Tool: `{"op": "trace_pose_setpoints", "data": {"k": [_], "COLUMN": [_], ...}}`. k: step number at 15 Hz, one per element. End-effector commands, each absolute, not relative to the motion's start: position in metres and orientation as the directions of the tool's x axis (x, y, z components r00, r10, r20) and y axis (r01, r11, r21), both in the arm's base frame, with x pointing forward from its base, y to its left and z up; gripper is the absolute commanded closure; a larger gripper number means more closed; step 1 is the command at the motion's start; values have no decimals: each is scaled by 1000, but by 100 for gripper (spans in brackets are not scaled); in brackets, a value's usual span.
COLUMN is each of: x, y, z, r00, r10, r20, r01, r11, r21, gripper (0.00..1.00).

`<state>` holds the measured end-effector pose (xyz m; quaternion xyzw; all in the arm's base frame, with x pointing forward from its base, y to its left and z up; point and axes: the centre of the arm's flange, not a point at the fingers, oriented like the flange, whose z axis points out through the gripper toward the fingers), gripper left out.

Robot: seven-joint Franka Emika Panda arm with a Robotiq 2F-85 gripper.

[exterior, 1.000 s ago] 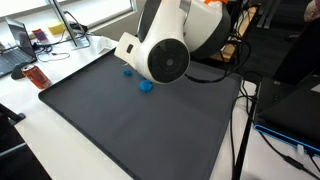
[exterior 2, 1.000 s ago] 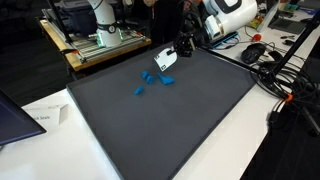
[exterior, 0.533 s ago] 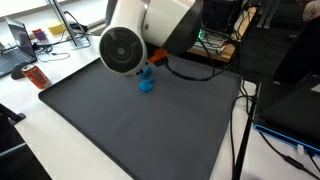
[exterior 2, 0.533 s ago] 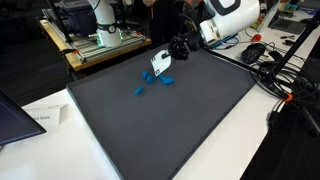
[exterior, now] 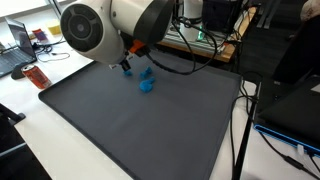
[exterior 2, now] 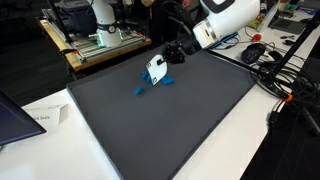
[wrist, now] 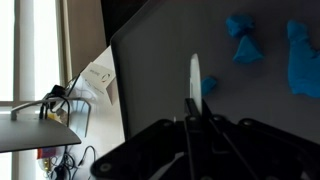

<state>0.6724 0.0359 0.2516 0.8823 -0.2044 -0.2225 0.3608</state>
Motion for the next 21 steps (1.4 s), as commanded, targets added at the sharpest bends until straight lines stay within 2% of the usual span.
{"op": "trace_pose_setpoints", "data": {"k": [1, 7, 21], "x": [651, 628, 608], "y": [16, -1, -20], "z": [267, 277, 295], "r00": [845, 878, 930], "r10": [-450, -344, -238], "r20": [-288, -333, -281], "r01": [-165, -126, -162], "r11": [-732, -837, -949], "r21": [662, 533, 269], "gripper": [99, 99, 99]}}
